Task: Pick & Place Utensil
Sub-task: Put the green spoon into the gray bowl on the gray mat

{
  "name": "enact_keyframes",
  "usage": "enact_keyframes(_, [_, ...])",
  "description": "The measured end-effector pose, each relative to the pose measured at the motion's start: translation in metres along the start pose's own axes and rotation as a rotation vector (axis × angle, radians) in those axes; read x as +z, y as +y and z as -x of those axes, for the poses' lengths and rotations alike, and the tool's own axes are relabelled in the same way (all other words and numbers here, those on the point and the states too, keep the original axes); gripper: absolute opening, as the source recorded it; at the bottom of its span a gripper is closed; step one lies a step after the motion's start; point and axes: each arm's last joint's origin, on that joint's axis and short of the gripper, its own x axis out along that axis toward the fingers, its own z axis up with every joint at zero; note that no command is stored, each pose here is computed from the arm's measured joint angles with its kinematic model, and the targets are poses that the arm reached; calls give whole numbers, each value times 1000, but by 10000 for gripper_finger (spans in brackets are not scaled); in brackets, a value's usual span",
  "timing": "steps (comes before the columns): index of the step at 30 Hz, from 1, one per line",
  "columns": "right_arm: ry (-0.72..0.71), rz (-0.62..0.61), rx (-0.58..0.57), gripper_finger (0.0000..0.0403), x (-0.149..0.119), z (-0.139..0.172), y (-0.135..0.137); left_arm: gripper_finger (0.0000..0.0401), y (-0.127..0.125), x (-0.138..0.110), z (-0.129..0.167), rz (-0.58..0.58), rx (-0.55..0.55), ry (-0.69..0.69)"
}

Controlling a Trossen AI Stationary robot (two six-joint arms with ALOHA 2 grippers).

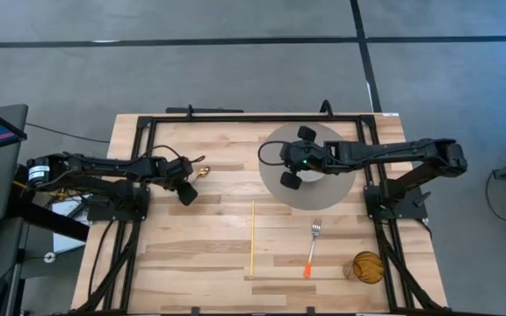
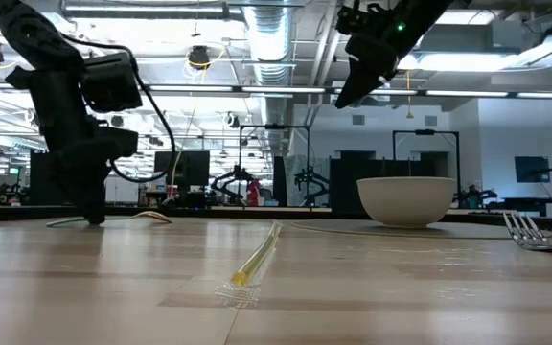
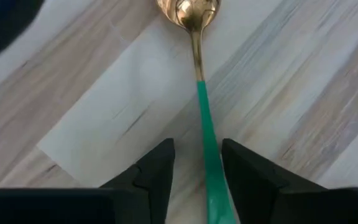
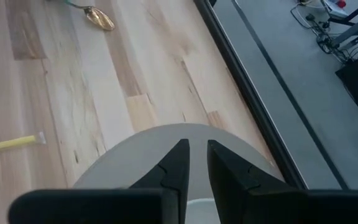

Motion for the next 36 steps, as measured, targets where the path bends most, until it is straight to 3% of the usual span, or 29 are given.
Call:
enact_keyframes(5, [-42, 7, -13, 50, 5, -1, -4, 37, -4, 9, 1, -15, -40, -68])
enact_keyframes(7, [-60, 37, -29, 50, 7, -3, -8, 17, -7, 16, 5, -12, -70, -102])
enact_keyframes(14, [-170, 107, -58, 69, 18, -6, -20, 9, -20, 50, 28, -94, -145, -255])
enact_keyframes(21, [-316, 184, 158, 112, 28, -19, -16, 7, -27, 76, 47, -333, -60, -468])
enact_keyframes(27, [-438, 340, 152, 135, 39, -57, 1, 7, -29, 88, 54, -459, 11, -626])
enact_keyframes(36, [-366, 532, 189, 135, 63, -112, 39, 7, -28, 92, 57, -442, 87, -667])
